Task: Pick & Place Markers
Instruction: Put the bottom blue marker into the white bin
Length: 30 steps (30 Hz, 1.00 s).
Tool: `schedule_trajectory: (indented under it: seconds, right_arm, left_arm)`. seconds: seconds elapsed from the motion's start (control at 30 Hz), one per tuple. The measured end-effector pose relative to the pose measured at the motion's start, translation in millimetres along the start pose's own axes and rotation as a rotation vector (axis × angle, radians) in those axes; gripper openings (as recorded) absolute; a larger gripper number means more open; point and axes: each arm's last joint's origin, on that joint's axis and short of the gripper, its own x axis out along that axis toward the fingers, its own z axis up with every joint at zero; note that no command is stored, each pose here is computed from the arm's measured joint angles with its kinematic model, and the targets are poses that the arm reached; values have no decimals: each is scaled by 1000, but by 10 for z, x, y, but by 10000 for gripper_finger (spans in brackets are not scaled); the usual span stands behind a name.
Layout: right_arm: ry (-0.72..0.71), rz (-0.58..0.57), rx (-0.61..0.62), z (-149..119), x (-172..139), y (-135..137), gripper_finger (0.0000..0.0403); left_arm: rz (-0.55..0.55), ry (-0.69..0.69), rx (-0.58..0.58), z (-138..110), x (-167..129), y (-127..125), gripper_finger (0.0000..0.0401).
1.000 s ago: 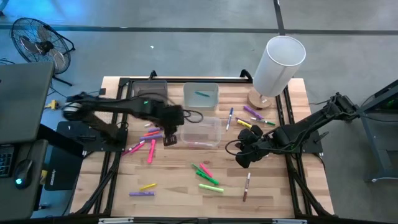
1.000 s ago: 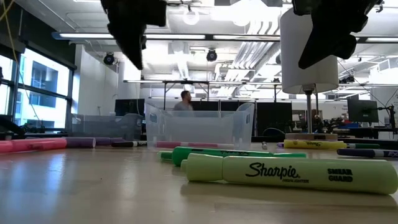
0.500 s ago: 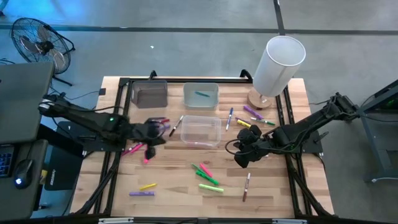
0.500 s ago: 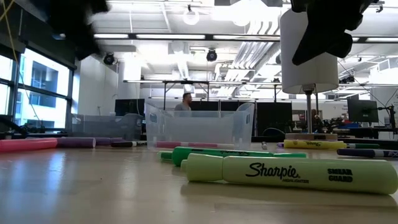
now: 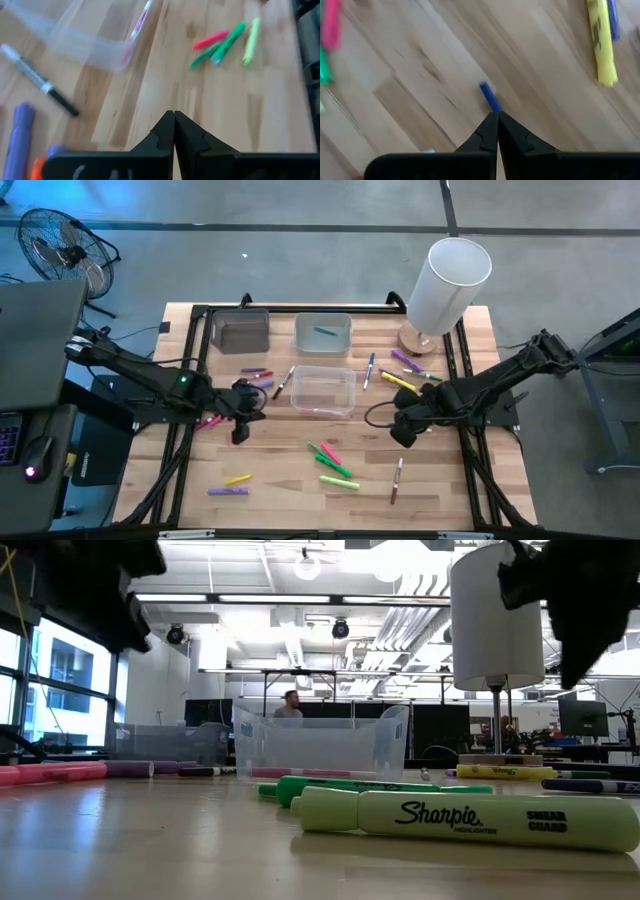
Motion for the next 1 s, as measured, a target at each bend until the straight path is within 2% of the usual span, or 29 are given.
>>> schedule_trajectory:
  seconds: [0.07,0.3,0.4,0.63,0.73,1.0]
  right_arm:
    - [22,-28,-23,-15,12,-18,12]
    - [36,-46,-260,-28,67,10,74]
    - [48,-48,-317,-60,177,-1,90]
    - [131,-10,-350,-264,593,-153,96]
    - [158,-30,-355,-344,710,-249,97]
    - [154,4,-381,-461,911,-374,93]
  left_arm:
    - [5,11,-2,-8,24,-1,0]
    - [-23,-2,-26,14,49,-26,0]
    - [-23,1,-33,12,49,-25,0]
    - [-36,-23,-38,34,49,-38,0]
    - [-49,-45,-43,56,48,-51,0]
    - [-50,-51,-45,61,48,-54,0]
